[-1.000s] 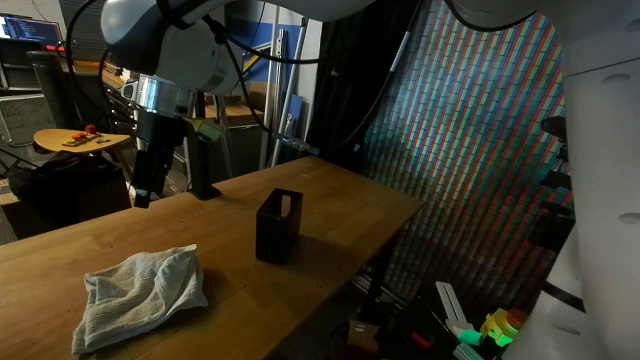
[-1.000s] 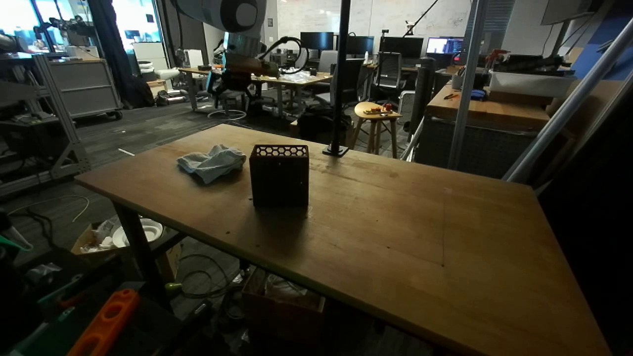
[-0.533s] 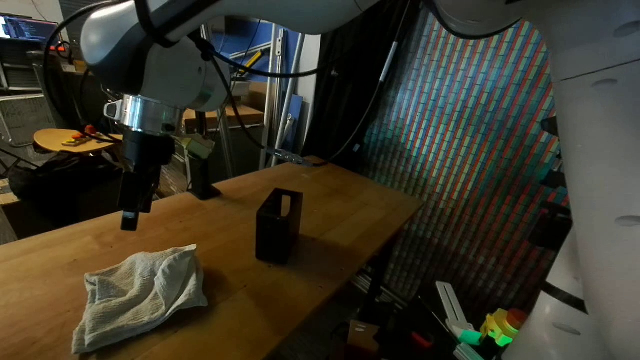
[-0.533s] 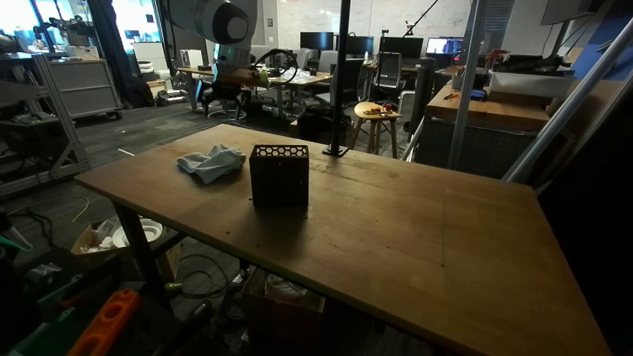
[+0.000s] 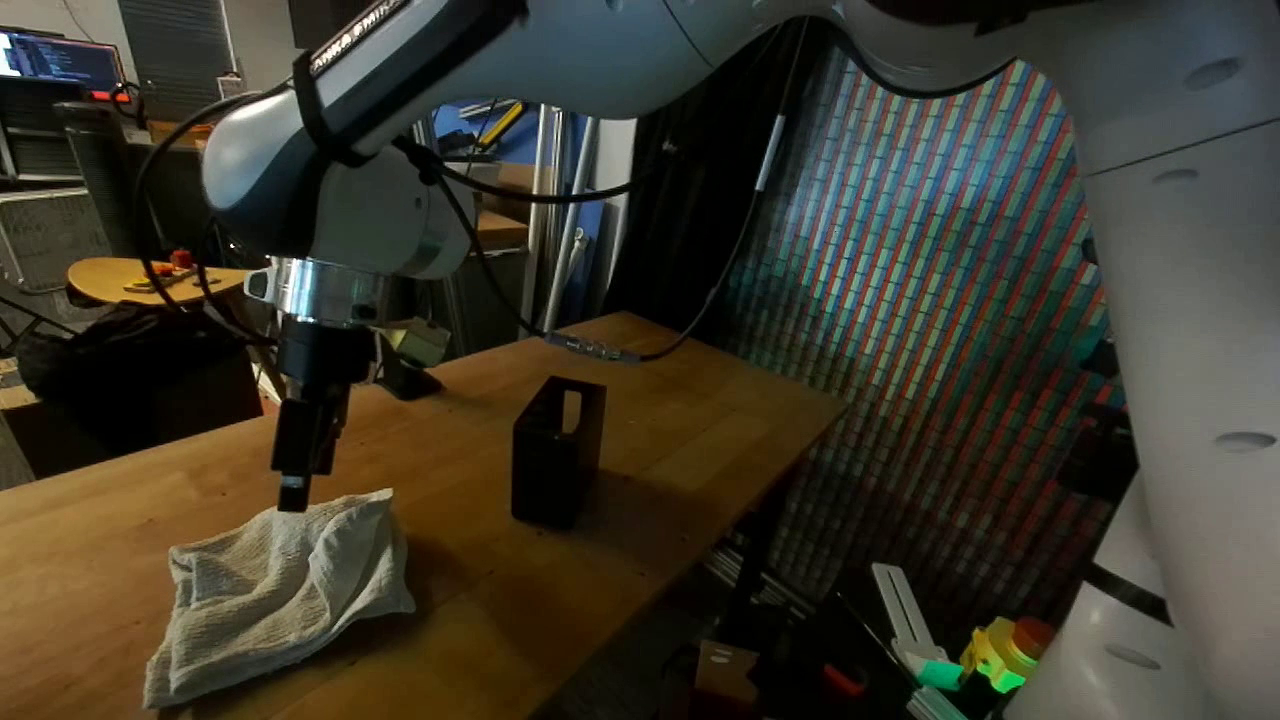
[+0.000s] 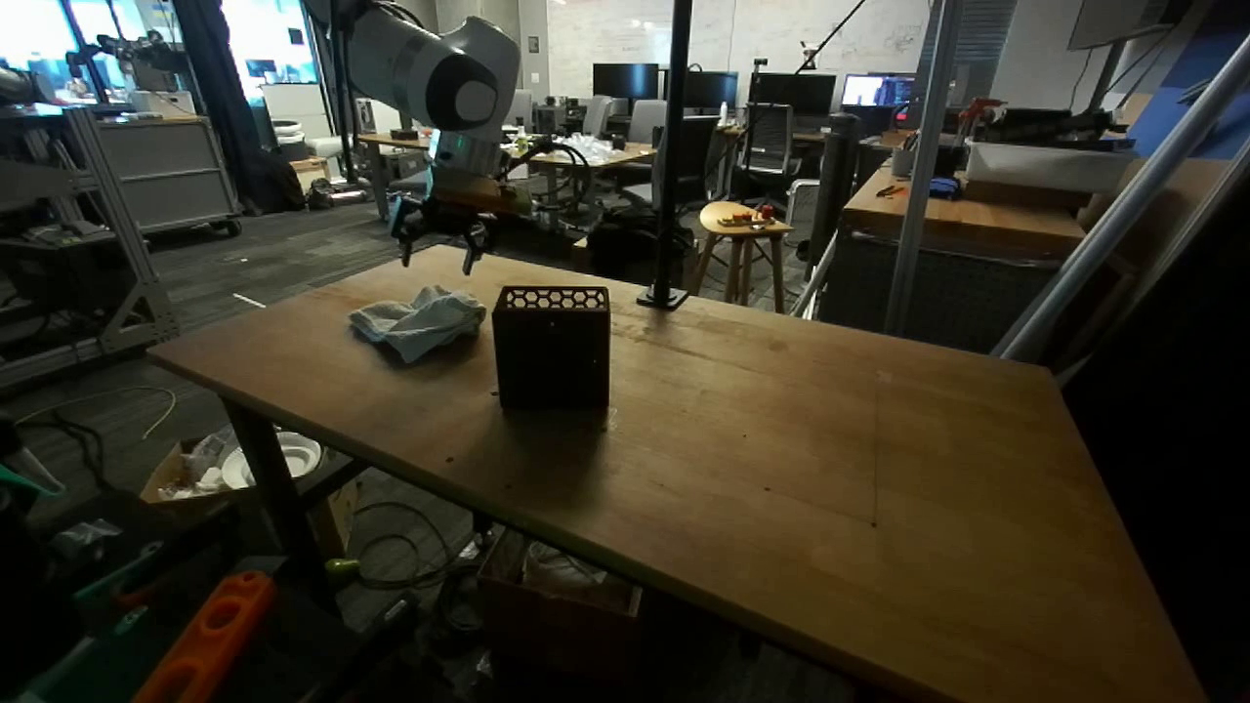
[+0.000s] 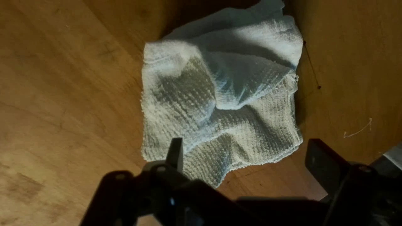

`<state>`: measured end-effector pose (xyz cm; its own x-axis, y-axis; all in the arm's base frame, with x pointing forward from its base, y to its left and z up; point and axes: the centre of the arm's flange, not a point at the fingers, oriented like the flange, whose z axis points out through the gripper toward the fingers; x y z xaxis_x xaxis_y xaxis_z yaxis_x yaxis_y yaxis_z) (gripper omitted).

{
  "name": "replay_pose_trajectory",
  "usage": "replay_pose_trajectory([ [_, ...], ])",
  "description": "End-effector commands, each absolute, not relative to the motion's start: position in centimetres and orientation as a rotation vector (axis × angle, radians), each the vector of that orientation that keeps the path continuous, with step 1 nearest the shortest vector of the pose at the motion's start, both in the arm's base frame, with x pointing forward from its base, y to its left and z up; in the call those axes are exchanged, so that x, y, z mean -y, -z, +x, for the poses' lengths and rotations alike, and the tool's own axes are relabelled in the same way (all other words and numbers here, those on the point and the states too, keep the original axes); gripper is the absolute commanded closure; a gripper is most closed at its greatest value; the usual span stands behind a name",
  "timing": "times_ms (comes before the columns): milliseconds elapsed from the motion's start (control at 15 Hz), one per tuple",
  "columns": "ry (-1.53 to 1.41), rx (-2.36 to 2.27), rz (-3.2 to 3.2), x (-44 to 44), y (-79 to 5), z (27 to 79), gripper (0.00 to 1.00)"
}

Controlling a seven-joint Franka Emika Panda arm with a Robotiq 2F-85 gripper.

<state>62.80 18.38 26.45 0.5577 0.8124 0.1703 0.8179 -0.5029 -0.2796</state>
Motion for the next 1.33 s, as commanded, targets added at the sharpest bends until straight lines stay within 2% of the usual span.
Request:
replay_pose_trajectory([
  [0,0.049,1.319,-2.444,-17.6,-25.7,62.3,0.0],
  [1267,0.009,1.262,-2.399,-17.4,-22.6,61.2,0.0],
])
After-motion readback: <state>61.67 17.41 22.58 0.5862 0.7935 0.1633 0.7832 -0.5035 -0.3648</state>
